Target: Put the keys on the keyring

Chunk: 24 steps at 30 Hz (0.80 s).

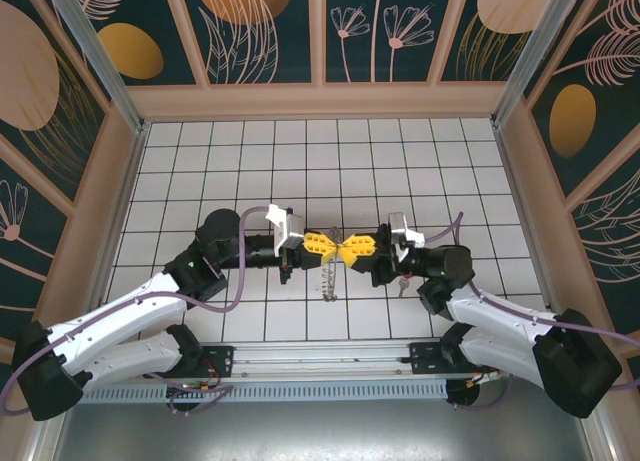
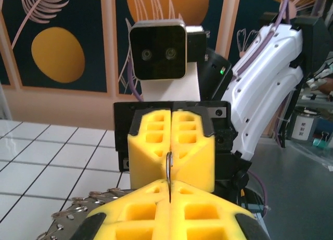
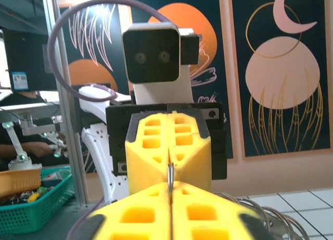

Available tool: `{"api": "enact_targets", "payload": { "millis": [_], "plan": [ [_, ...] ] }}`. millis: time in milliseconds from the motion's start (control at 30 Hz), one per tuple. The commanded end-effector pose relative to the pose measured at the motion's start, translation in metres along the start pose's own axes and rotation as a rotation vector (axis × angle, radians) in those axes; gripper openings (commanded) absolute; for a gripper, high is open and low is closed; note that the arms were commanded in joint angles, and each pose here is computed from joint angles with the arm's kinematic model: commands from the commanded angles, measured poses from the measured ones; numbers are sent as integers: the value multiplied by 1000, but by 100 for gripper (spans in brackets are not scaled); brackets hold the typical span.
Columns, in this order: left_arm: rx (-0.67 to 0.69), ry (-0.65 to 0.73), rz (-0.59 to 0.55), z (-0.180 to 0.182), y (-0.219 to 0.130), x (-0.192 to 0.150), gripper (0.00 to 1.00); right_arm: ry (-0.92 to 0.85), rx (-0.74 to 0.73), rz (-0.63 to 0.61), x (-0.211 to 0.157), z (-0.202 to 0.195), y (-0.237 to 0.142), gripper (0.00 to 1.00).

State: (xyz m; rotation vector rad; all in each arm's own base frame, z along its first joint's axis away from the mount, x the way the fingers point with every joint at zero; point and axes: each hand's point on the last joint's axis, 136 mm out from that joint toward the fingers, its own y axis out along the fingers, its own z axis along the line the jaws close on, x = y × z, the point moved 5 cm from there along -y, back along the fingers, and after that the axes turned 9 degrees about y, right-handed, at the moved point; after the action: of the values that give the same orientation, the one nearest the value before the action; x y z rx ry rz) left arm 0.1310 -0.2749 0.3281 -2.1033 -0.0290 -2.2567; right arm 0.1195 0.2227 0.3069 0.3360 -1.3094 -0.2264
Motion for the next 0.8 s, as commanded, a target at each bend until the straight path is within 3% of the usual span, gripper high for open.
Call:
{"api": "enact_targets", "payload": {
  "millis": [0, 33, 67, 133, 400, 767],
  "plan": [
    [48, 49, 49, 3, -6, 7, 0, -50, -39, 48, 2, -1, 7, 33],
    [54, 54, 82, 3, -8, 8, 0, -64, -78, 84, -2, -5, 7, 44],
    [60, 62, 115, 3, -10, 7, 0, -81, -115, 113, -4, -7, 8, 49],
    [78, 72, 189, 5, -14, 5, 0, -111, -186, 173, -7, -12, 7, 52],
    [20, 47, 394, -1, -22, 4, 0, -123, -328, 339, -25, -21, -6, 50],
    [-7, 28, 496, 0, -23, 5, 0, -148, -235, 382, -28, -5, 6, 40]
  ]
}}
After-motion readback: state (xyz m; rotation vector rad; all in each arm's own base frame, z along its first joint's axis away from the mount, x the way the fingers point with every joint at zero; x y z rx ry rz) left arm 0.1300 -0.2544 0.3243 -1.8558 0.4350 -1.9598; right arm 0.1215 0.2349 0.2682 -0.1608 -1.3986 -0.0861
